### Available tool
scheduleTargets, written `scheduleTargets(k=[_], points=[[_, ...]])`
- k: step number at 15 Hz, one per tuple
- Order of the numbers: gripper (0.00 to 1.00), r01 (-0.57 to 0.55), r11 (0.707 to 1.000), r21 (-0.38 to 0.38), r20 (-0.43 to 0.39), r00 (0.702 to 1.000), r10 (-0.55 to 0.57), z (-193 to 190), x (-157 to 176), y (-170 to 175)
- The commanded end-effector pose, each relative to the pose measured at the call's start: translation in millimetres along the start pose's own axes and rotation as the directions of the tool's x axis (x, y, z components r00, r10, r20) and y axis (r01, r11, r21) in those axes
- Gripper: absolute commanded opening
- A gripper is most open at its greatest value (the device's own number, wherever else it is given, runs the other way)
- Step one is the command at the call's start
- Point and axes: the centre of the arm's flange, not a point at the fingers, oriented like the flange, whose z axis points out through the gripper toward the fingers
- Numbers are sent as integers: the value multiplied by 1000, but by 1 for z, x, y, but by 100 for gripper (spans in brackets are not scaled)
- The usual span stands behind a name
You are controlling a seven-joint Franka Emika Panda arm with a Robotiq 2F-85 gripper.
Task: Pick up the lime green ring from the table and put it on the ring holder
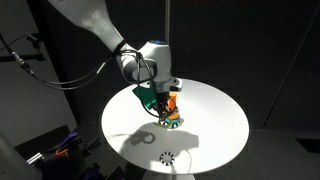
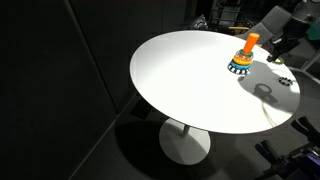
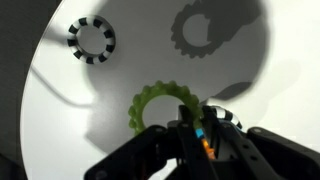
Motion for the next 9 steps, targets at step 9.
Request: scheduleTargets(k=[9], points=[[7,-33,999,28,-42,999,34,-77,23,-32]])
